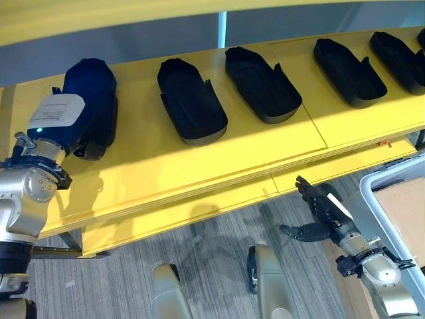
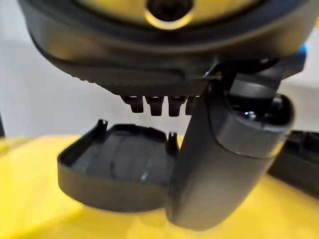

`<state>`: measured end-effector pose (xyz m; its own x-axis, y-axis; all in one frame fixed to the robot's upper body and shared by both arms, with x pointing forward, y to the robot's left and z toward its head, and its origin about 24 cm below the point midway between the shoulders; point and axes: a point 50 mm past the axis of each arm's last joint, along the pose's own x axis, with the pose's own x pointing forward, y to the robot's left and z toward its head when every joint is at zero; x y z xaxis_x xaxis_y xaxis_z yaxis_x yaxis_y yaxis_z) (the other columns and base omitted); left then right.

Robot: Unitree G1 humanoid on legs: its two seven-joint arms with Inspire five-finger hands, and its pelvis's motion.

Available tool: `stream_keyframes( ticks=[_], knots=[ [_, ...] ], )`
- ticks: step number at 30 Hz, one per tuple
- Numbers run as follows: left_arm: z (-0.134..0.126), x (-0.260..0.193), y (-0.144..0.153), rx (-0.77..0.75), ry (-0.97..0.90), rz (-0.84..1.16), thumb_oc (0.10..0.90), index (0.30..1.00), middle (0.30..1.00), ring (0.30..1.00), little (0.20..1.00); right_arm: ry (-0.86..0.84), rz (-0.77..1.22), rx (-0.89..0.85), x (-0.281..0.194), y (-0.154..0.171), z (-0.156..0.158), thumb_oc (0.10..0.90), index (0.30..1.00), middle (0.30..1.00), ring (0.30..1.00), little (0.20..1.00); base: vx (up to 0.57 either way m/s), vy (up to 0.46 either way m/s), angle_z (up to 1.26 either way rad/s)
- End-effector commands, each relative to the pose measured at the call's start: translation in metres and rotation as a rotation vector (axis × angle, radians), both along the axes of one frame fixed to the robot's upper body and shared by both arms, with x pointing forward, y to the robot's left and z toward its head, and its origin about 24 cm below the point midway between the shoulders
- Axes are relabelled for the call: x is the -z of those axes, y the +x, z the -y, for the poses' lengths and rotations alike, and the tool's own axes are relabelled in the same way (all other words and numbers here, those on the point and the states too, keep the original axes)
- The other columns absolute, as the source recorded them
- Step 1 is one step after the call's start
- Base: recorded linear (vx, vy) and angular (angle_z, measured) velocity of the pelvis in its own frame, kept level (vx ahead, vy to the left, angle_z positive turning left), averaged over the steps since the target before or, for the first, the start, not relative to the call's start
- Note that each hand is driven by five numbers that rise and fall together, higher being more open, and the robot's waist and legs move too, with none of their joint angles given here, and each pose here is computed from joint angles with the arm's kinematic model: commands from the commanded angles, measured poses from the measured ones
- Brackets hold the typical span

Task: Move parts from the plastic box to the shelf.

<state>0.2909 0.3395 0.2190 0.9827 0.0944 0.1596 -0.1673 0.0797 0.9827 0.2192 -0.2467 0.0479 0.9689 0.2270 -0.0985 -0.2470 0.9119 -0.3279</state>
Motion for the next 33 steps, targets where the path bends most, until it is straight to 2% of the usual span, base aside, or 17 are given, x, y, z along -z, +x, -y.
stream_keyframes(
  ticks=[1, 6, 9, 12, 26, 33],
  knots=[
    [-0.018, -0.039, -0.011, -0.054, -0.046, 0.139, 0.900, 1.000, 1.000, 1.000, 1.000, 0.006, 0.186, -0.017, -0.036, 0.005, 0.004, 0.900, 1.000, 1.000, 1.000, 1.000, 0.00, 0.000, 0.00],
    [-0.020, -0.026, -0.014, -0.054, -0.105, 0.074, 0.900, 1.000, 1.000, 1.000, 1.000, 0.014, 0.184, -0.006, -0.036, 0.004, 0.005, 0.900, 1.000, 1.000, 1.000, 1.000, 0.00, 0.000, 0.00],
    [-0.023, -0.007, -0.021, -0.033, -0.247, 0.010, 0.900, 1.000, 1.000, 1.000, 1.000, 0.028, 0.186, 0.012, -0.035, 0.003, 0.007, 0.900, 1.000, 1.000, 1.000, 1.000, 0.00, 0.000, 0.00],
    [-0.024, 0.000, -0.025, -0.022, -0.310, -0.009, 0.900, 1.000, 1.000, 1.000, 1.000, 0.034, 0.184, 0.017, -0.035, 0.003, 0.008, 0.900, 1.000, 1.000, 1.000, 1.000, 0.00, 0.000, 0.00],
    [-0.006, 0.003, -0.019, 0.152, -0.659, 0.083, 0.900, 1.000, 1.000, 1.000, 1.000, 0.047, 0.195, 0.029, -0.035, 0.006, 0.007, 0.900, 1.000, 1.000, 1.000, 1.000, 0.00, 0.000, 0.00],
    [0.015, -0.010, -0.007, 0.269, -0.688, 0.112, 0.900, 1.000, 1.000, 1.000, 1.000, 0.044, 0.200, 0.027, -0.035, 0.008, 0.006, 0.900, 1.000, 1.000, 1.000, 1.000, 0.00, 0.000, 0.00]
  ],
)
